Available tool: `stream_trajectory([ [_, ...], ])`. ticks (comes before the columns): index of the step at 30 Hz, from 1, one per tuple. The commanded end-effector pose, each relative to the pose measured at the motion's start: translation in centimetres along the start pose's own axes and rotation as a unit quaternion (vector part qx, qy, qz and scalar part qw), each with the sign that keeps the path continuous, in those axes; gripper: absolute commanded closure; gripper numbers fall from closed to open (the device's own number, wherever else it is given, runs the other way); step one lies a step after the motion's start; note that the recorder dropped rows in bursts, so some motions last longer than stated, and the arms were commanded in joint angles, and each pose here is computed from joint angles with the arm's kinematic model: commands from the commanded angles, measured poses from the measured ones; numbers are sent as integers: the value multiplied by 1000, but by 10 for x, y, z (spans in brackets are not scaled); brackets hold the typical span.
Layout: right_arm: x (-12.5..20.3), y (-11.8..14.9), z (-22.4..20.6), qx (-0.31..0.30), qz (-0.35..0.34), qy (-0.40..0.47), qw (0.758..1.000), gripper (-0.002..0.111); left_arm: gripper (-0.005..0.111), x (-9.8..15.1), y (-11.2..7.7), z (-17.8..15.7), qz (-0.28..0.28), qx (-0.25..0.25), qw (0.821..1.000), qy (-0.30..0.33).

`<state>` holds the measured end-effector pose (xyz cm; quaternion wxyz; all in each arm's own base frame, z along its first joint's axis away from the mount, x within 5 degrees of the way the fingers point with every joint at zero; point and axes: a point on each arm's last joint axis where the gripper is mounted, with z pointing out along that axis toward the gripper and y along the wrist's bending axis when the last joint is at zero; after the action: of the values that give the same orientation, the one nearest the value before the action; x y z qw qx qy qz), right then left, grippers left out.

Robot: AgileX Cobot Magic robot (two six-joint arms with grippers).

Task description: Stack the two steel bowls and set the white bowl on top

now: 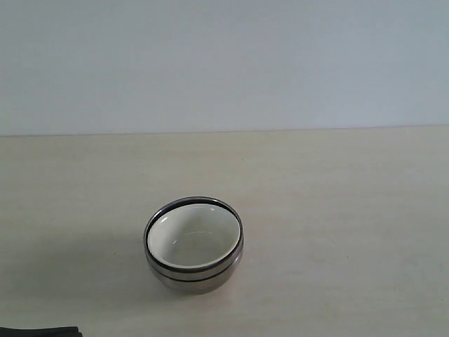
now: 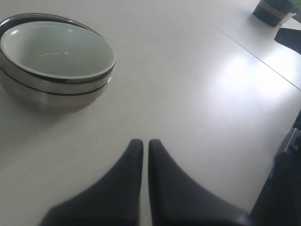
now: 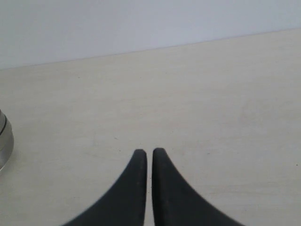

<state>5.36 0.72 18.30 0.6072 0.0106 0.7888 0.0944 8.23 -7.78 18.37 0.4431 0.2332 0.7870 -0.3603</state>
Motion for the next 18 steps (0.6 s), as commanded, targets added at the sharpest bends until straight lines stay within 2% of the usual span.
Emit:
stream_trajectory([
  [1,-1,0,0,1,-1,-6,1000,108,103,0,-1,0,-7,6,1000,-5],
  [9,-1,0,0,1,-1,-6,1000,108,103,0,-3,-1,-2,8,1000,-10],
  [15,-1,0,0,1,-1,-6,1000,108,103,-9,-16,-17,61,12,995,-84],
  [18,-1,0,0,1,-1,-6,1000,108,103,-12,-27,-29,109,16,984,-139],
])
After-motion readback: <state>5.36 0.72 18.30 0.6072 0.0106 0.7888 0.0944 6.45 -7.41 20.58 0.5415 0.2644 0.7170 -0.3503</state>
